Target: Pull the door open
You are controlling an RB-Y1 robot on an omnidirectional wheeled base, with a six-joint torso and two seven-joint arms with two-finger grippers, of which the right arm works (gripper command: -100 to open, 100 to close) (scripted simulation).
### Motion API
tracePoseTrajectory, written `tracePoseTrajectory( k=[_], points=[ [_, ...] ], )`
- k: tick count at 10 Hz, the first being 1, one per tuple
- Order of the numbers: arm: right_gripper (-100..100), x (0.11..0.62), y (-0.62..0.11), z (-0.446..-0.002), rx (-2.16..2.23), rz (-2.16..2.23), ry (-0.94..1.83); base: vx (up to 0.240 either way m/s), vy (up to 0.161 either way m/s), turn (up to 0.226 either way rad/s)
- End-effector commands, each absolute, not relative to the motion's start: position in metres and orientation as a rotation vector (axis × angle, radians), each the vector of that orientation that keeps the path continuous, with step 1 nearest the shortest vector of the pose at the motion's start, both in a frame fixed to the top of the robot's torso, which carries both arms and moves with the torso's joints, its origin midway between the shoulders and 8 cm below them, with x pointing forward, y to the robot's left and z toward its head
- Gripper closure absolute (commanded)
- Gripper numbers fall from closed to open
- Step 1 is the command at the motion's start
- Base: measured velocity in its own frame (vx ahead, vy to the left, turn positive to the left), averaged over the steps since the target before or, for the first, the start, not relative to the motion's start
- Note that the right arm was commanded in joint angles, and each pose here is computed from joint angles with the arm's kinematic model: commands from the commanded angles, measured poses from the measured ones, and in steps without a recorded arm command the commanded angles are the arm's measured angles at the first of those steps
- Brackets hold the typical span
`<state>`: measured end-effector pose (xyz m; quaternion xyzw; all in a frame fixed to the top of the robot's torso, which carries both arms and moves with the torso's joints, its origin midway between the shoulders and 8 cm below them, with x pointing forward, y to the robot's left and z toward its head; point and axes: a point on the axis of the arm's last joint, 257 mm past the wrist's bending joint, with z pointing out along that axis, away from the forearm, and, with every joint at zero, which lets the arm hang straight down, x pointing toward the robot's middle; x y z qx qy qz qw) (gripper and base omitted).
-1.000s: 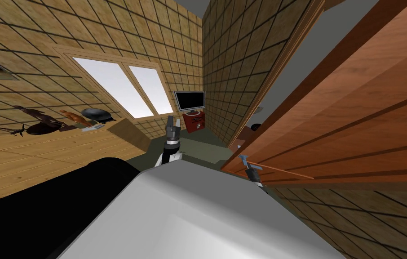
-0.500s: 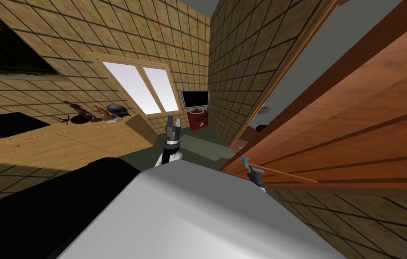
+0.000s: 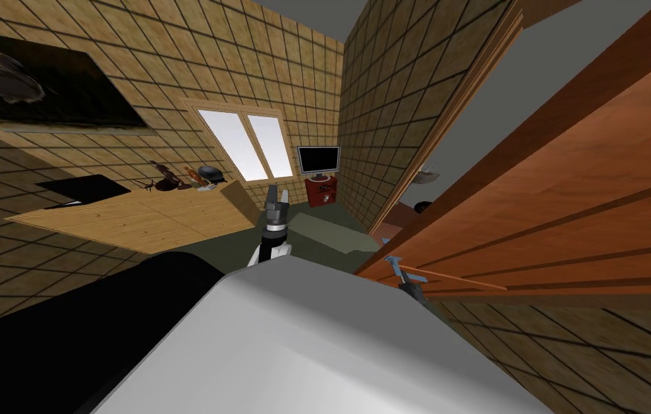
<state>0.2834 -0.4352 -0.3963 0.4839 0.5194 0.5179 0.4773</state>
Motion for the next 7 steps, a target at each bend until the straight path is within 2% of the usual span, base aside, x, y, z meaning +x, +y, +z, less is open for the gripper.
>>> tracePoseTrajectory(
  k=[1, 4, 7],
  points=[
    [100, 0.294, -0.431, -0.398, 1.182, 1.262, 1.267, -0.136, -0.028, 0.079],
    [100, 0.307, -0.425, -0.401, 1.183, 1.258, 1.265, -0.128, -0.039, 0.05],
    [100, 0.319, -0.418, -0.403, 1.183, 1.256, 1.263, -0.174, -0.041, 0.062]
  ],
)
